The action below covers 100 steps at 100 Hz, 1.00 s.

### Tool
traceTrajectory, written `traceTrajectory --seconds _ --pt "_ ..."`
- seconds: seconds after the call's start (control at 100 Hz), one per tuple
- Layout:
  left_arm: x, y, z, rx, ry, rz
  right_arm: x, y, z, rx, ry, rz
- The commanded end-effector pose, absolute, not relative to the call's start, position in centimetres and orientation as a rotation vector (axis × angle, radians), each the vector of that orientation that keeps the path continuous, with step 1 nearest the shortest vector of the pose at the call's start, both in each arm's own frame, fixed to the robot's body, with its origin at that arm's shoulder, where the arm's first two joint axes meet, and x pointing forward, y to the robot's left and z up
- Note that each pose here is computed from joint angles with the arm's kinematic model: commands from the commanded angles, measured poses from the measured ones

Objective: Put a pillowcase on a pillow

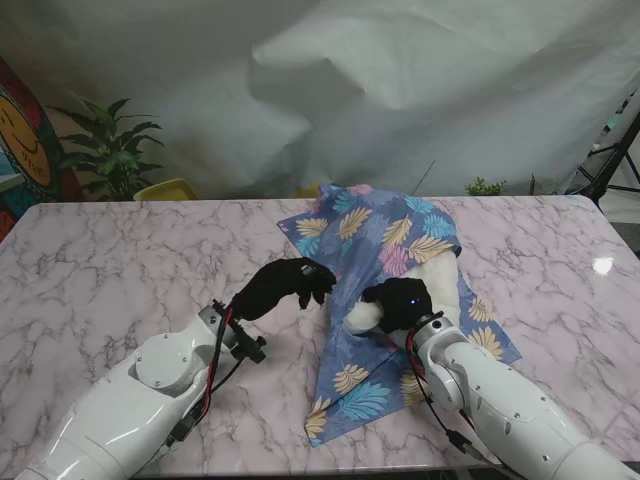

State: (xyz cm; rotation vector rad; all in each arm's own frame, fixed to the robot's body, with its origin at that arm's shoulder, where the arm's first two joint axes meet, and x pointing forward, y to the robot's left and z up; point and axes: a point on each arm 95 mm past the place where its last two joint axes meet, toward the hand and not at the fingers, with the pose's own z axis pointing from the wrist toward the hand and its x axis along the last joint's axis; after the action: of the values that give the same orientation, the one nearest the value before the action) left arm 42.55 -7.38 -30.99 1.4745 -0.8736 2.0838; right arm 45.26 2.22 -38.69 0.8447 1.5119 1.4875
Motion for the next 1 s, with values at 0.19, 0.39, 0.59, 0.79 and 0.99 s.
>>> traceTrajectory --seconds 0.19,0.39,0.59,0.79,0.99 --pt "47.1 -10.7 -32.9 1.46 -1.295 2.2 42.5 2.0 -39.8 0.742 1.57 1.433" --pt "49.6 -12.2 -33.6 1.3 -1.614 2.359 41.7 1.8 -38.5 0.647 1.53 1.414" --pt "50.8 -13.2 -33.3 1.249 -1.671 2.442 40.1 1.8 -36.2 0.53 1.483 1.389" --pt "52.3 -14.5 -33.4 1.226 -1.759 2.405 37.4 1.7 -33.4 0.53 1.483 1.342" --pt "53.5 -16.3 -33.8 1.223 -1.794 2.341 35.3 0.6 -32.4 0.612 1.614 1.218"
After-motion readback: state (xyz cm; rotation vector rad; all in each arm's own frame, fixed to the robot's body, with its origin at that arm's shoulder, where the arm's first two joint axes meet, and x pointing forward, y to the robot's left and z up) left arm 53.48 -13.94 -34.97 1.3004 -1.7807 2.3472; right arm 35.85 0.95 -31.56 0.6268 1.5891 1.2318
